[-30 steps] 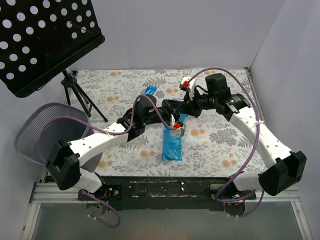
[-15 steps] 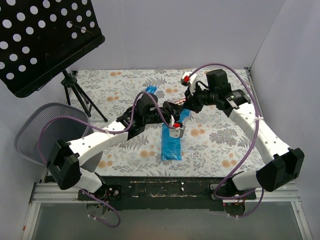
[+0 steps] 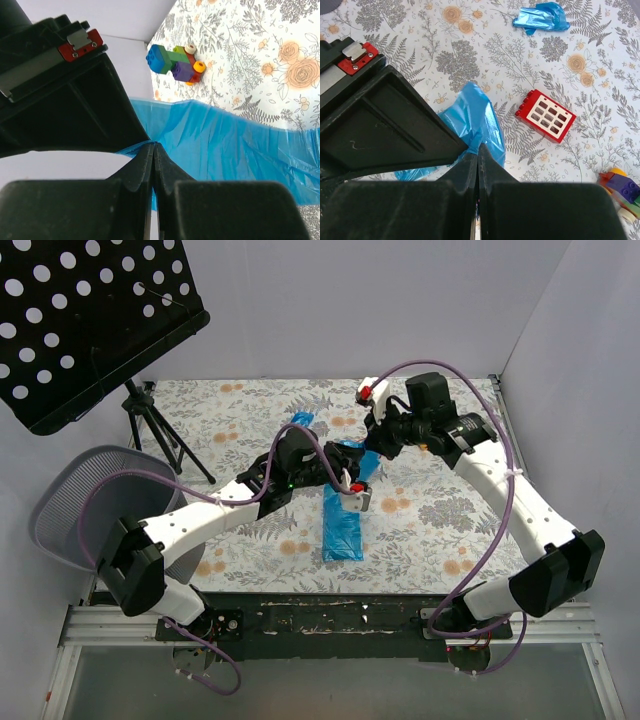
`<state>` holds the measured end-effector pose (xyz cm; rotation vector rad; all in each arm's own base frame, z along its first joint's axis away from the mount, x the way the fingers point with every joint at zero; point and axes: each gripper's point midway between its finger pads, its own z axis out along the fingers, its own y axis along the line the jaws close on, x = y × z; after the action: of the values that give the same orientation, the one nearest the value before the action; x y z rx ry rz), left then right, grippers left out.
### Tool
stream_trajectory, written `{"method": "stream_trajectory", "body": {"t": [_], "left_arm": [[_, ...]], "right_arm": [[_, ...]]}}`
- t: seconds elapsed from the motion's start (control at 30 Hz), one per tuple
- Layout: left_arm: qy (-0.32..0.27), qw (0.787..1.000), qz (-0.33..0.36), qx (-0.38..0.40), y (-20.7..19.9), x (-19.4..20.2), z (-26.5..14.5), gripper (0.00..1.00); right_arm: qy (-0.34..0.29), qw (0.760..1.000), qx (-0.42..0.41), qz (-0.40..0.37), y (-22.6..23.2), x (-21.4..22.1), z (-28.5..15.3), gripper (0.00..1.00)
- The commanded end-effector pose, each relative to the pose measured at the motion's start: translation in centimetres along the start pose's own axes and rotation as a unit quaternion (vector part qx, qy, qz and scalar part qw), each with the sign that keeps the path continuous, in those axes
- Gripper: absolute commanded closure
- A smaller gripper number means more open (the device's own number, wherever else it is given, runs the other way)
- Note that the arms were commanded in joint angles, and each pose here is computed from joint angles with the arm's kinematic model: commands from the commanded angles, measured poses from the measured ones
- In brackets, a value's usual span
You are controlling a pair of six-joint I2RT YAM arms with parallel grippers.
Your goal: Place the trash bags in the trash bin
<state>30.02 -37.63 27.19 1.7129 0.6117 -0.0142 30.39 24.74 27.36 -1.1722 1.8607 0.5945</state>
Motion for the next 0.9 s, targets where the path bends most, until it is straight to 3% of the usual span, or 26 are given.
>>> {"method": "stream_trajectory", "body": {"t": [0.0,0.13,0.33,0.63,0.87], "left_arm": [[0.049,0.999,-0.021,0.001,-0.2,1.7,-0.7,1.0],[0.058,0.997,-0.023,-0.037,2.2,2.2,-0.6,1.0],[0.036,0.998,-0.036,-0.029,1.5,1.7,0.1,1.0],[-0.077,0.997,-0.015,-0.028,2.8,-3.8,-1.1,1.0],[-0.05,0.998,-0.028,-0.007,0.8,-2.1,0.2,1.0]], "right_arm": [[-0.026,0.999,-0.018,-0.002,1.5,-0.8,-0.4,0.99],[-0.02,0.999,-0.042,0.016,3.2,1.0,-0.5,0.99],[-0.047,0.997,-0.055,0.019,3.6,-0.9,-0.7,0.99],[-0.022,0.999,-0.002,0.031,-0.1,2.0,0.9,0.99],[-0.058,0.997,-0.041,0.042,1.4,-0.7,0.6,0.99]]}}
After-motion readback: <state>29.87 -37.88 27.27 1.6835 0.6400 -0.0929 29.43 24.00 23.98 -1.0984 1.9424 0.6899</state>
